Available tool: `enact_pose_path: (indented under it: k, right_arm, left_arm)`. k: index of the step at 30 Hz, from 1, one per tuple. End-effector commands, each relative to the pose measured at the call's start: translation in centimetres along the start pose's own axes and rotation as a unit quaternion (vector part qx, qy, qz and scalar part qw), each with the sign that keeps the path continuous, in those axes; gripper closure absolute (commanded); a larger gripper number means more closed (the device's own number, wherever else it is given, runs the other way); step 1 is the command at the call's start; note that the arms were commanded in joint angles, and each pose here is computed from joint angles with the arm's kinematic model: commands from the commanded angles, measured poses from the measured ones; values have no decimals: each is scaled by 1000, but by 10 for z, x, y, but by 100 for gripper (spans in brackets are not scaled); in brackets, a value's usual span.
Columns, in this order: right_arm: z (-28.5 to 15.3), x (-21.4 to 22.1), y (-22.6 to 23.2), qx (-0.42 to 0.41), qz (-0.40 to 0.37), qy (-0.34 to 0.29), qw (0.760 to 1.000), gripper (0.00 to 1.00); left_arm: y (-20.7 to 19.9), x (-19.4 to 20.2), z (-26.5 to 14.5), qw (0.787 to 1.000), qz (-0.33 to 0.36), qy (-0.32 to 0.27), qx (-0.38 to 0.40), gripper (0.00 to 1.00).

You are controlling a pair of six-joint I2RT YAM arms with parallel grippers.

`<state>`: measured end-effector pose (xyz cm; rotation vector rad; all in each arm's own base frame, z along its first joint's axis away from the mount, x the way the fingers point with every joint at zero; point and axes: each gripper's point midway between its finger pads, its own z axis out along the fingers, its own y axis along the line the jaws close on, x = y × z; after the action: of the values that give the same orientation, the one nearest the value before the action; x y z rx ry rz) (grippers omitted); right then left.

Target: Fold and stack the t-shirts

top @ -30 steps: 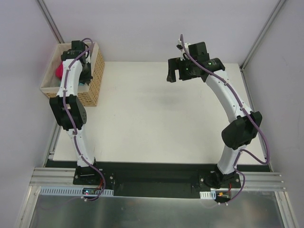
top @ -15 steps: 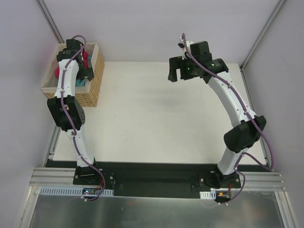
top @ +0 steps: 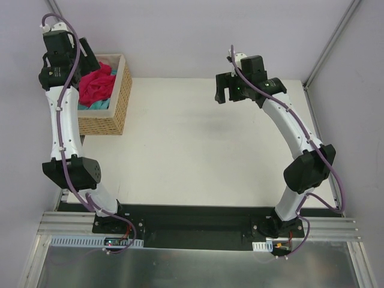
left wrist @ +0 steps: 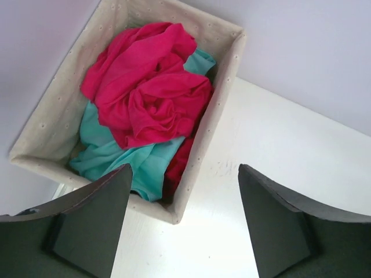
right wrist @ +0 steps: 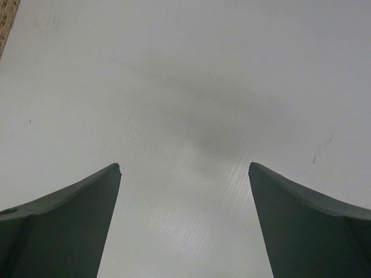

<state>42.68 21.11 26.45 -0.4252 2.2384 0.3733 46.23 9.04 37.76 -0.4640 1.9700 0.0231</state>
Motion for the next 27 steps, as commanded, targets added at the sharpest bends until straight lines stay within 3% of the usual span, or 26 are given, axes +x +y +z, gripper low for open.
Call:
enact_pose_path:
  k: [1, 3, 6, 8, 15, 27]
  right_arm:
    - [-4, -40, -25, 21, 30, -76, 996, 4]
    - [0, -38, -27, 16, 40, -73, 996, 4]
    - [1, -35, -32, 14, 51, -69, 996, 4]
    - [-1, -29, -32, 13, 56, -66, 996, 4]
    - [-11, -11, -30, 7, 56, -53, 997, 4]
    - [-14, -3, -31, 8, 64, -46, 997, 4]
  left_arm:
    - [11, 38, 29, 999, 9, 48, -23, 30]
    - [14, 43, 39, 998, 17, 55, -30, 31]
    - [26, 57, 65, 995, 14, 68, -77, 44]
    - [26, 52, 76, 994, 18, 60, -91, 45]
    - [27, 65, 128, 991, 15, 72, -111, 45]
    - [29, 116, 163, 985, 13, 128, -114, 44]
